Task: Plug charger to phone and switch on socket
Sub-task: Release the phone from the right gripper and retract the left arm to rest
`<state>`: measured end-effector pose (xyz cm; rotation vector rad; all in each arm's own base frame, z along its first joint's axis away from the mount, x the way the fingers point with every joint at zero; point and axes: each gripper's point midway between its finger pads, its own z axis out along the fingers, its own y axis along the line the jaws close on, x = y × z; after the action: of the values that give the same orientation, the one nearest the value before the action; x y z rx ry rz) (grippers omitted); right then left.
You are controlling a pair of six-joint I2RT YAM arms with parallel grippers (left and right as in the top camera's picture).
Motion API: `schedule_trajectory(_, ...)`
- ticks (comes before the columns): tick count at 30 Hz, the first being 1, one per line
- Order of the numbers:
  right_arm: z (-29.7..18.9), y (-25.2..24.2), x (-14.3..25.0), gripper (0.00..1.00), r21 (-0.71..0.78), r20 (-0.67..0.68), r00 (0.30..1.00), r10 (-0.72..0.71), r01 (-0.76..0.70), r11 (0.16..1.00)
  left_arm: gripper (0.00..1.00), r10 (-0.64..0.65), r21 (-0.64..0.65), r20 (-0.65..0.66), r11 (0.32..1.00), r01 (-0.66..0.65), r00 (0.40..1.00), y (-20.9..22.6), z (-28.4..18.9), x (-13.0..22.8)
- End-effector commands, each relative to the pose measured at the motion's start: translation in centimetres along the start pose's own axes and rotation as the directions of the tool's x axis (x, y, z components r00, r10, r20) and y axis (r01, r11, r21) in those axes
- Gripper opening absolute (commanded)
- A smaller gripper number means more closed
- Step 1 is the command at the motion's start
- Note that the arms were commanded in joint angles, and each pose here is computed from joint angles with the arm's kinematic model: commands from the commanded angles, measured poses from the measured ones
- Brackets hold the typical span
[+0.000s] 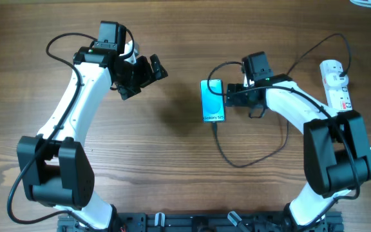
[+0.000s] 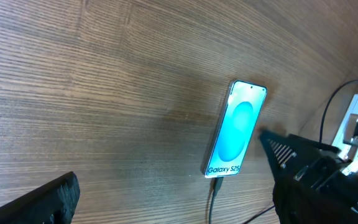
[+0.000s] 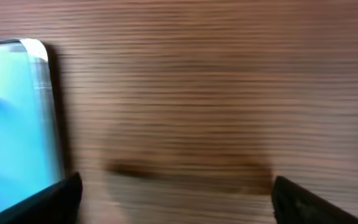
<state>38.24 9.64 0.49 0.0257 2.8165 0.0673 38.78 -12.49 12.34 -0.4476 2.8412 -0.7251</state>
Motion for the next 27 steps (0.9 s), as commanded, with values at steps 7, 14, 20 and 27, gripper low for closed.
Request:
schedule_trajectory(7,-0.3,-2.3,-1.4,1.00,0.133,0.053,0.998,-0.036,0.029,0.991,1.00,0.025,-0.003,0.020,1.000,-0.025,0.999,-0.2,-0.6,-0.1)
schedule_trajectory(14,-0.4,-1.9,-2.7,1.00,0.119,0.108,0.994,-0.033,0.020,0.993,1.00,0.025,-0.003,0.020,1.000,-0.025,0.999,-0.2,-0.6,-0.1)
schedule_trajectory(20,-0.5,-1.5,-4.1,1.00,0.104,0.166,0.986,-0.028,0.011,0.994,1.00,0.026,-0.001,0.023,1.000,-0.026,0.999,-0.3,-0.7,-0.1)
schedule_trajectory(27,-0.6,-1.4,-4.7,1.00,0.098,0.190,0.982,-0.025,0.007,0.995,1.00,0.087,0.040,0.138,0.995,-0.094,0.987,-2.3,-5.2,-0.2)
